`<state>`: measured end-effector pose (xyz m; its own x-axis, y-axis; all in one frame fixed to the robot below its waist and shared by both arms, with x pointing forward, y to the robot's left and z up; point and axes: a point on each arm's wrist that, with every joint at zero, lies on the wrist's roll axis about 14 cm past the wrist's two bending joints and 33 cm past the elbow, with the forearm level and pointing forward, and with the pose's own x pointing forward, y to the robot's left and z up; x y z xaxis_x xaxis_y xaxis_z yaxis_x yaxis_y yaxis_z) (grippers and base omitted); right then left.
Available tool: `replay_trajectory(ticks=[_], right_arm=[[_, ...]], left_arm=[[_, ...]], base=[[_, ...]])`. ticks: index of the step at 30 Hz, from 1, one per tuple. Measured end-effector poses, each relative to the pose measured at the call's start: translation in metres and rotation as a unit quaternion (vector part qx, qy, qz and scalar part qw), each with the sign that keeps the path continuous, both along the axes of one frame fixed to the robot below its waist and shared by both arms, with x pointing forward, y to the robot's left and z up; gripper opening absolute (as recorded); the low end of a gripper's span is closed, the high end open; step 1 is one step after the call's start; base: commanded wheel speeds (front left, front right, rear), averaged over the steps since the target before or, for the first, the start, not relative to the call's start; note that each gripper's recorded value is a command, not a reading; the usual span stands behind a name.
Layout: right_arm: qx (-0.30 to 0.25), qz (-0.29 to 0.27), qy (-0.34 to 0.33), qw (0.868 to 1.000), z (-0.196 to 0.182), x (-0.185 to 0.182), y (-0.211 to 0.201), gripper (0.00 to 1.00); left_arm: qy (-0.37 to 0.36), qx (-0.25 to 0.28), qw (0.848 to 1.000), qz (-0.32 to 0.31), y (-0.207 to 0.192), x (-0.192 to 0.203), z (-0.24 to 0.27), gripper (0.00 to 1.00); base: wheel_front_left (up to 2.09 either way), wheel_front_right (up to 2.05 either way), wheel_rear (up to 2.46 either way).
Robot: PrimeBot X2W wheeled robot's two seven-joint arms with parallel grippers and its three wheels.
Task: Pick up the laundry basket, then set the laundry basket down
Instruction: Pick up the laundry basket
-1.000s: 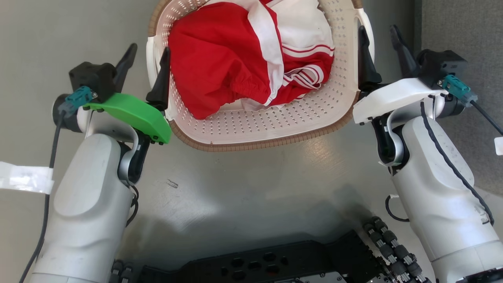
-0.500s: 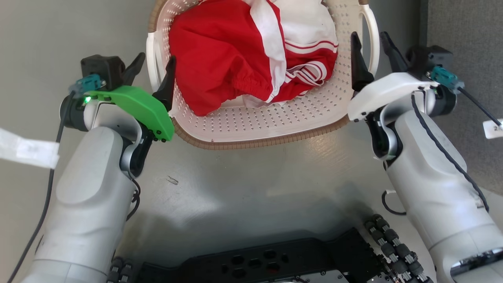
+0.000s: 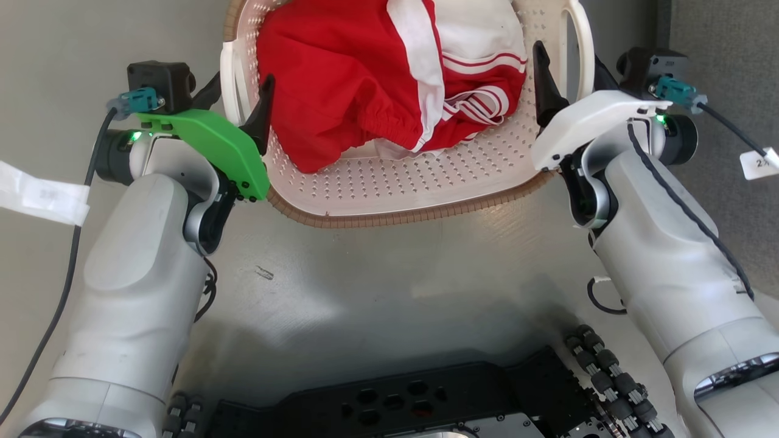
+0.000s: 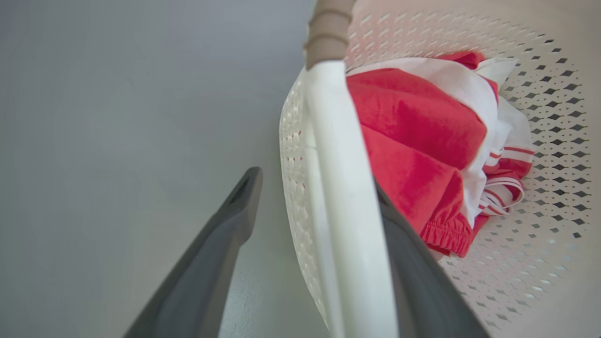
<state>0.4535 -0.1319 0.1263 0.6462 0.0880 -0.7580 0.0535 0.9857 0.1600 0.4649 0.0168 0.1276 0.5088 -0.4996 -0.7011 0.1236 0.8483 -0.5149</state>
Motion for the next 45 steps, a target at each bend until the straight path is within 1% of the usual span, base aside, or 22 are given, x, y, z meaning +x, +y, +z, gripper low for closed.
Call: replay_trajectory(ticks=[4,5,6,7,8,9,10,11,26,34,45], right_arm=[[0.004,-0.003,0.006,1.0,-0.004,0.001,0.001,1.0],[0.005,-0.003,0.007,1.0,-0.005,0.001,0.002,1.0],[0.005,-0.002,0.008,1.0,-0.005,0.002,0.003,0.81],[0.006,0.0,0.008,1.0,-0.006,0.002,0.004,0.65],[0.007,0.001,0.01,1.0,-0.007,0.002,0.005,0.44],[0.008,0.001,0.012,1.0,-0.008,0.001,0.005,0.3],[0.009,0.002,0.014,1.0,-0.008,0.001,0.006,0.0],[0.009,0.002,0.016,1.0,-0.009,0.0,0.006,0.0],[0.012,0.017,0.023,1.0,-0.004,-0.004,0.015,0.0],[0.017,0.026,0.009,0.999,0.011,0.001,0.019,0.0],[0.024,0.038,-0.01,0.999,0.038,0.008,0.024,0.0]], left_arm=[[0.006,-0.001,1.0,-0.005,-0.003,-0.001,-0.003,1.0],[0.007,0.0,1.0,-0.007,-0.003,-0.001,-0.003,0.91],[0.008,-0.002,1.0,-0.008,-0.005,-0.002,-0.003,0.77],[0.008,-0.003,1.0,-0.009,-0.007,-0.002,-0.003,0.64],[0.009,-0.006,1.0,-0.01,-0.009,-0.002,-0.003,0.46],[0.009,-0.009,1.0,-0.01,-0.01,-0.002,-0.003,0.41],[0.01,-0.007,1.0,-0.01,-0.009,-0.002,-0.003,0.24],[0.008,-0.006,1.0,-0.01,-0.008,0.0,-0.003,0.0],[-0.004,0.003,1.0,-0.007,-0.004,0.004,0.005,0.0],[-0.018,0.001,1.0,0.003,-0.001,0.01,0.021,0.0],[-0.038,0.007,0.999,0.0,0.001,0.014,0.048,0.0]], base=[[0.0,0.0,0.0],[0.0,0.0,0.0],[0.0,0.0,0.0],[0.0,0.0,0.0],[0.0,0.0,0.0],[0.0,0.0,0.0],[0.0,0.0,0.0],[0.0,0.0,0.0],[0.0,0.0,0.0],[0.0,0.0,0.0],[0.0,0.0,0.0]])
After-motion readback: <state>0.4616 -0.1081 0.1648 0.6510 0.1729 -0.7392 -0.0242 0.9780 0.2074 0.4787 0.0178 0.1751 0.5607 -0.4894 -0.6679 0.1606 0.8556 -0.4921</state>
